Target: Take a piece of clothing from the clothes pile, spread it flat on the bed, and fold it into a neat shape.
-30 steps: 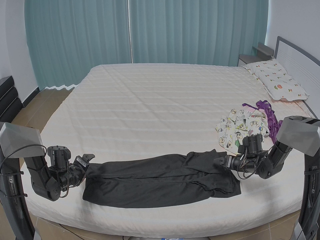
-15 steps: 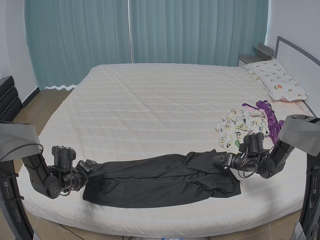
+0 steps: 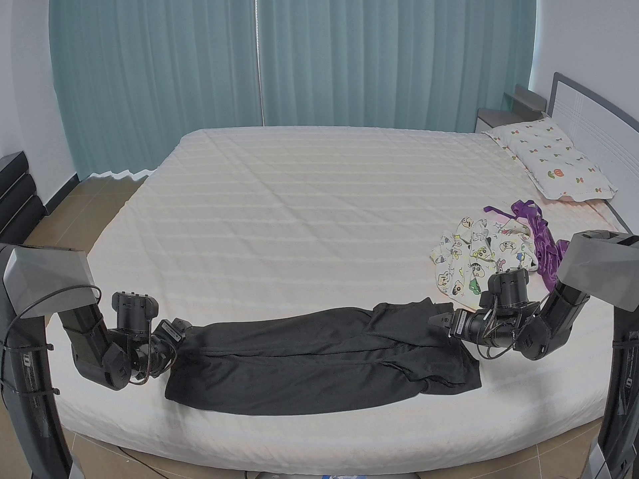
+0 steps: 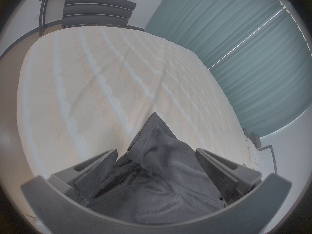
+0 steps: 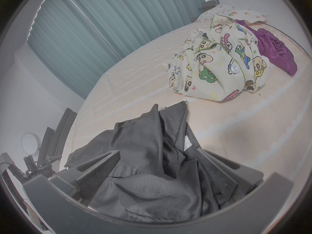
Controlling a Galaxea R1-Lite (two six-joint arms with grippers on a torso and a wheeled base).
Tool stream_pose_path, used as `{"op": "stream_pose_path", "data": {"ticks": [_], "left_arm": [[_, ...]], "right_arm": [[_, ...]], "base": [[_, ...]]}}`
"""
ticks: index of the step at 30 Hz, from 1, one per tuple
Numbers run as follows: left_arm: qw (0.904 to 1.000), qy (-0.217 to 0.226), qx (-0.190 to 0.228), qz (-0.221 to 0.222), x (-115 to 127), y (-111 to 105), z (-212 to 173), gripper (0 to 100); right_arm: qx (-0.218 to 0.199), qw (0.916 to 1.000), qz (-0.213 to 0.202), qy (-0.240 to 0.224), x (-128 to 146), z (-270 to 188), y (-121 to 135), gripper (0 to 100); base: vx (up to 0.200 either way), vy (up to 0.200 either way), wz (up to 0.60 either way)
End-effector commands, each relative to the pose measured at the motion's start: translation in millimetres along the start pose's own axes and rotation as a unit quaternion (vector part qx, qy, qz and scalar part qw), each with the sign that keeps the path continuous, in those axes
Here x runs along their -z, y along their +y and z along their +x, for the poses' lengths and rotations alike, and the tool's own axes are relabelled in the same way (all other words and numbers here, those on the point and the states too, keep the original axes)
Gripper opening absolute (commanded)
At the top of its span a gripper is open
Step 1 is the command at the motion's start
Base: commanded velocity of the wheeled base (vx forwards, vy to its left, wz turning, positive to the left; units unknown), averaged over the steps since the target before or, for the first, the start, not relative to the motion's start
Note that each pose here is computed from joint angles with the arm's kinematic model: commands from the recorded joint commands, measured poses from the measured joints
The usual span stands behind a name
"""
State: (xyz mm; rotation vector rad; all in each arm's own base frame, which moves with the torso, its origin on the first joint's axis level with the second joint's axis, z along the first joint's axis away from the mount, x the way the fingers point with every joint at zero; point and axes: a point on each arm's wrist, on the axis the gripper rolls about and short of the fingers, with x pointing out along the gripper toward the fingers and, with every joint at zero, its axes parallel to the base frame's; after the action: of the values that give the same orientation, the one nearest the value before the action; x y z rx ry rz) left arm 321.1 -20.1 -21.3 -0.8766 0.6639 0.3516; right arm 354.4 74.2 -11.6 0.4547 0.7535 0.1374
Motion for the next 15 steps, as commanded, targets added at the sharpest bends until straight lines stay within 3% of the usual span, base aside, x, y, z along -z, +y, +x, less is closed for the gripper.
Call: {"op": "stream_pose_path", "data": {"ticks": [1, 2, 3, 10, 15], "left_arm": [[1.0, -0.001, 0.0, 0.0, -0.2, -1.5, 8.9, 100], [1.0, -0.002, 0.0, 0.0, -0.4, -1.7, 9.5, 100], [1.0, -0.001, -0.002, 0.001, -0.1, -1.3, 10.4, 0], [0.999, -0.003, -0.042, 0.016, 1.9, 1.5, 11.9, 0], [0.9991, -0.008, -0.04, 0.015, -0.6, -0.1, 11.2, 0]], "right_arm": [[-0.005, 0.9999, 0.005, -0.008, -4.3, -5.3, 3.1, 100], [-0.006, 0.9999, 0.007, -0.01, -5.4, -6.4, 3.9, 100], [-0.007, 0.9999, 0.008, -0.011, -5.8, -7.0, 4.9, 100], [-0.007, 0.9999, 0.011, -0.007, -3.7, -7.6, 5.7, 100], [-0.009, 0.9999, 0.01, -0.01, -5.7, -10.6, 7.2, 100]], "base": [[0.0, 0.0, 0.0], [0.0, 0.0, 0.0], [0.0, 0.0, 0.0], [0.0, 0.0, 0.0], [0.0, 0.0, 0.0]]}}
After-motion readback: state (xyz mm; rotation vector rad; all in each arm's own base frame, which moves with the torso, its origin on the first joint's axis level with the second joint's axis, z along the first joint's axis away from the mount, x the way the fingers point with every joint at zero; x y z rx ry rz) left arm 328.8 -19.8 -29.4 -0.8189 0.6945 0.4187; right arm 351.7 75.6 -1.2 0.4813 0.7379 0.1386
